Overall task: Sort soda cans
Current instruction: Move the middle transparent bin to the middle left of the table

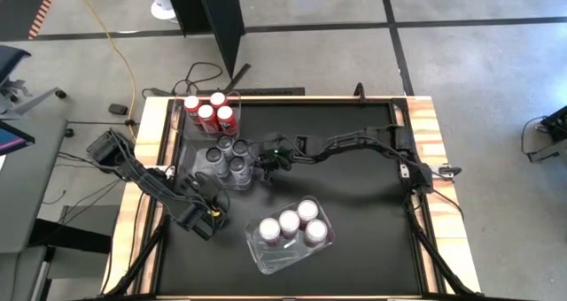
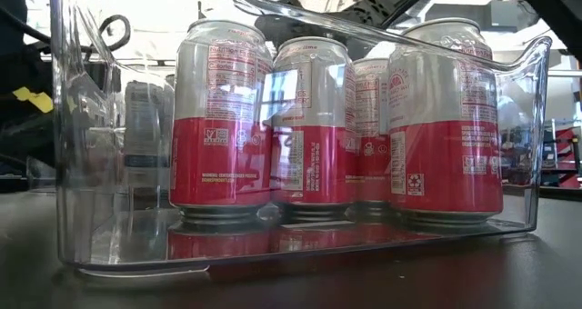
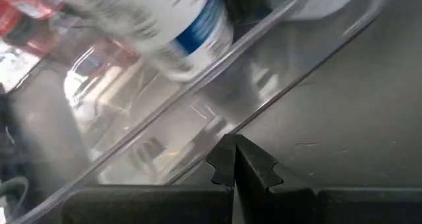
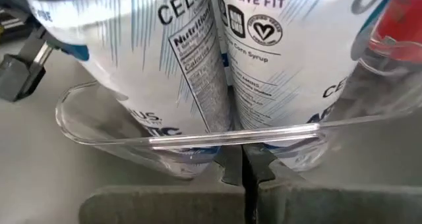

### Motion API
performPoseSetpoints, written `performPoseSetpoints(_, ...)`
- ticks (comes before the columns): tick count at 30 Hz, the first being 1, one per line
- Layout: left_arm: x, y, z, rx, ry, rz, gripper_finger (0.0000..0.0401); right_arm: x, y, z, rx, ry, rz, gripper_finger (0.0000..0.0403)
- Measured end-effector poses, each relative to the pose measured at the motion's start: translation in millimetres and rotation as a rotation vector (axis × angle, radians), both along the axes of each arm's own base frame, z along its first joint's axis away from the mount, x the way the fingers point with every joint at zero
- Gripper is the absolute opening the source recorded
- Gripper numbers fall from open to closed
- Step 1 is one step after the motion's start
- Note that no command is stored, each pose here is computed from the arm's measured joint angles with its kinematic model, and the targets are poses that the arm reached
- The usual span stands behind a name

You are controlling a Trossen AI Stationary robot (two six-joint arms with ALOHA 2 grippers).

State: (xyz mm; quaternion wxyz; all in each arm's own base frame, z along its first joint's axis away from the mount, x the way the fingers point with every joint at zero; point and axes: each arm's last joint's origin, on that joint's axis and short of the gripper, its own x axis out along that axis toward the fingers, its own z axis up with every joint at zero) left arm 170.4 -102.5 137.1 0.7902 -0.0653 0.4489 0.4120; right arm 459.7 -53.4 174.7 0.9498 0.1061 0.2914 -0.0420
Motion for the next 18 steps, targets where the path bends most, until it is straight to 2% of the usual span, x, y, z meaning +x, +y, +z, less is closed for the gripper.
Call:
performPoseSetpoints(7, -4.1, 3.6, 10.2, 0.007, -0.012, -0.009, 0.0000, 18.8, -2.1, -1.7, 0.003, -0.021, 0.009, 0.0001)
performPoseSetpoints(18, -10.8, 8.8, 25.9, 0.000, -0.034, -0.038, 0.0000, 17.8, -13.2, -0.9, 0.008, -0.020, -0.034, 0.0001)
